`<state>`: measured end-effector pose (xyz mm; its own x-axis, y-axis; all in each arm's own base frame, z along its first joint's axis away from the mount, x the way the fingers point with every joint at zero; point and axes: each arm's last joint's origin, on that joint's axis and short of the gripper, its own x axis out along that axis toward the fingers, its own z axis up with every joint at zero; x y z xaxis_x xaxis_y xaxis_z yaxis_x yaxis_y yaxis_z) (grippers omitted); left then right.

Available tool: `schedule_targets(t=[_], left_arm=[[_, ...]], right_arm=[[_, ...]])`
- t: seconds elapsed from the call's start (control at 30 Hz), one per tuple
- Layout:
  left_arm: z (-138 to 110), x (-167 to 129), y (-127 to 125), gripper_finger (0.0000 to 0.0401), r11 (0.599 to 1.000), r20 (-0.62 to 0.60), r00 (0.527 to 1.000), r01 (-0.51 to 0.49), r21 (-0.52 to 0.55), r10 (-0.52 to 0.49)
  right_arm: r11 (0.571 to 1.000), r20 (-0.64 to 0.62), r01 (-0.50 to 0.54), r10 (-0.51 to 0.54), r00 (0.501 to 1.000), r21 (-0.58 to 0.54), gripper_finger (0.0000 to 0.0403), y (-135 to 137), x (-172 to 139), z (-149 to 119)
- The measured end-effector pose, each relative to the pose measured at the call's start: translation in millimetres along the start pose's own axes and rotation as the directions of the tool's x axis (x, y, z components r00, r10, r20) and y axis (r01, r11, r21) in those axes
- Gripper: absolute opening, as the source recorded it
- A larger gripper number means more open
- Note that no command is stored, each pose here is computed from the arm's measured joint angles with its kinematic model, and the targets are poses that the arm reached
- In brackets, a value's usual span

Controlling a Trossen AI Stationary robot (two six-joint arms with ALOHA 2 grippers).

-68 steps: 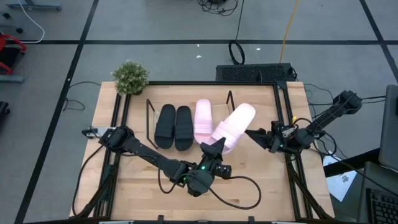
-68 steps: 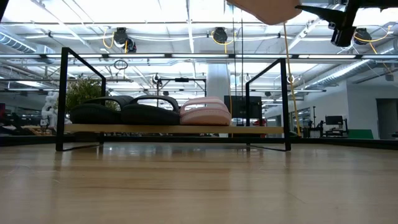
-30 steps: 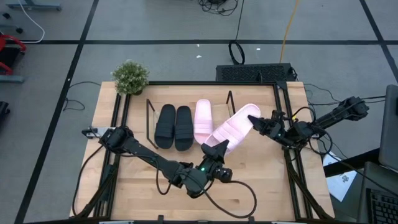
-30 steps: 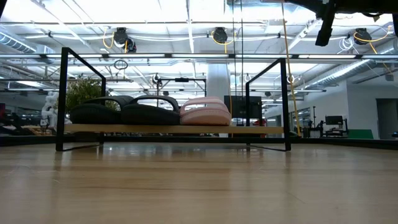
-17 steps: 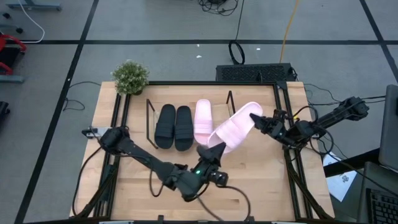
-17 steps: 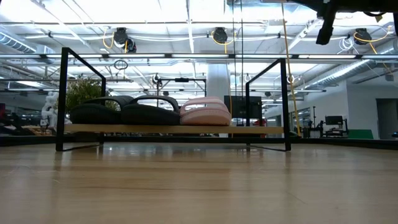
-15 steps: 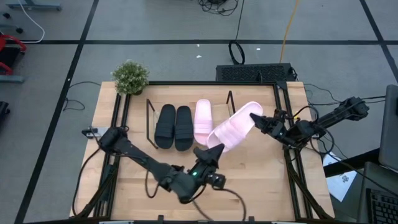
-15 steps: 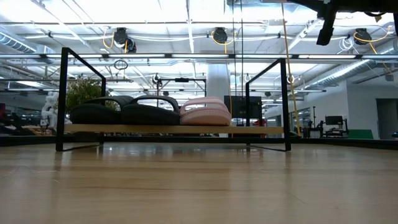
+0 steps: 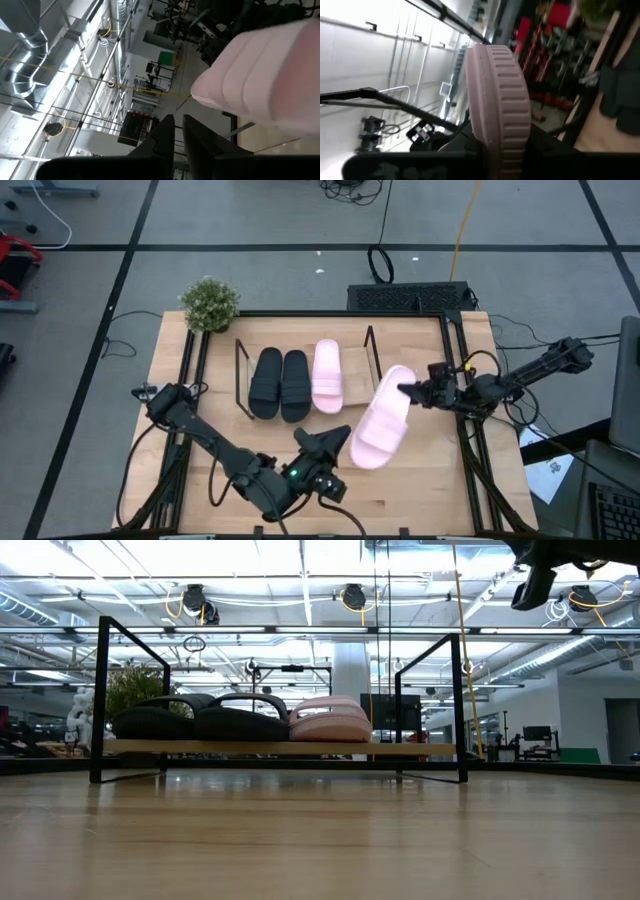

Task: Pick and place slides into the shelf
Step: Put the pink pair of slide on the shelf

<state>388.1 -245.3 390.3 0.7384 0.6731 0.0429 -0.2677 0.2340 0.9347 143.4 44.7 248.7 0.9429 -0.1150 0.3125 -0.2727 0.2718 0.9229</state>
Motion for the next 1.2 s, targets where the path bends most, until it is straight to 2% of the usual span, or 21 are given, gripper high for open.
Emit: schedule_targets(t=[0.07,0.2,0.33,0.43,0.5,0.57,0.63,0.67,0.7,0.77,0.87,0.93,1.03,1.13,1.2], left_arm=[[-0.2,-1.3,-3.0,0.0044,0.999,0.004,1.000,0.010,0.033,-0.010],[-1.4,-2.4,-13.3,0.0044,0.982,0.036,0.998,0.044,0.183,-0.051],[-1.3,-2.4,-16.1,0.0044,0.971,0.070,0.995,0.055,0.231,-0.073],[0.5,-2.1,-14.4,0.0044,0.969,0.111,0.991,0.050,0.244,-0.079],[2.0,-2.0,-11.0,0.0044,0.979,0.127,0.990,0.041,0.199,-0.067],[3.3,-1.9,-5.9,0.0044,0.995,0.131,0.990,0.032,0.091,-0.044],[3.9,-1.7,1.9,0.0044,0.994,0.112,0.994,0.019,-0.103,-0.007],[4.0,-1.8,6.7,0.0044,0.974,0.101,0.995,0.010,-0.225,0.013],[3.6,-1.7,11.9,0.0044,0.936,0.082,0.996,-0.003,-0.351,0.034],[1.6,-2.9,22.7,0.0044,0.828,0.035,0.997,-0.036,-0.560,0.068],[-2.8,-13.3,39.4,0.0044,0.643,-0.032,0.996,-0.075,-0.762,0.078],[-4.1,-22.7,51.8,0.0044,0.475,-0.073,0.996,-0.092,-0.875,0.060],[-3.5,-35.8,66.8,0.0044,0.185,-0.119,0.993,-0.119,-0.975,0.015],[-1.6,-45.0,69.9,0.0044,-0.078,-0.098,0.995,-0.097,-0.992,0.007],[0.5,-48.5,69.1,0.0044,-0.218,-0.058,0.998,-0.052,-0.974,0.021]], right_arm=[[0.999,-0.041,0.003,-0.001,0.999,0.046,0.0054,-1.2,-0.1,-1.6],[0.993,-0.075,0.042,-0.033,0.997,0.112,0.0054,-5.0,-0.3,-3.8],[0.984,-0.092,0.076,-0.062,0.994,0.160,0.0054,-9.0,0.3,-3.8],[0.984,-0.081,0.098,-0.087,0.993,0.149,0.0054,-12.0,1.2,-2.2],[0.985,-0.063,0.100,-0.091,0.994,0.142,0.0054,-12.9,2.4,-0.3],[0.988,-0.044,0.092,-0.087,0.995,0.128,0.0054,-12.7,3.4,2.2],[0.991,-0.025,0.091,-0.089,0.996,0.101,0.0054,-13.1,4.5,4.7],[0.992,-0.017,0.091,-0.090,0.996,0.087,0.0054,-13.4,4.9,5.8],[0.993,-0.007,0.089,-0.089,0.996,0.074,0.0054,-13.6,5.4,7.1],[0.996,0.019,0.075,-0.076,0.997,0.045,0.0054,-12.7,6.5,10.4],[0.998,0.055,0.056,-0.056,0.997,0.002,0.0054,-11.4,7.8,15.3],[0.998,0.076,0.050,-0.047,0.996,-0.037,0.0054,-10.9,8.6,18.2],[0.994,0.103,0.049,-0.039,0.994,-0.095,0.0054,-10.6,9.4,21.9],[0.989,0.108,0.064,-0.049,0.993,-0.131,0.0054,-12.9,10.8,23.0],[0.986,0.099,0.065,-0.051,0.994,-0.152,0.0054,-14.0,11.7,22.8]])
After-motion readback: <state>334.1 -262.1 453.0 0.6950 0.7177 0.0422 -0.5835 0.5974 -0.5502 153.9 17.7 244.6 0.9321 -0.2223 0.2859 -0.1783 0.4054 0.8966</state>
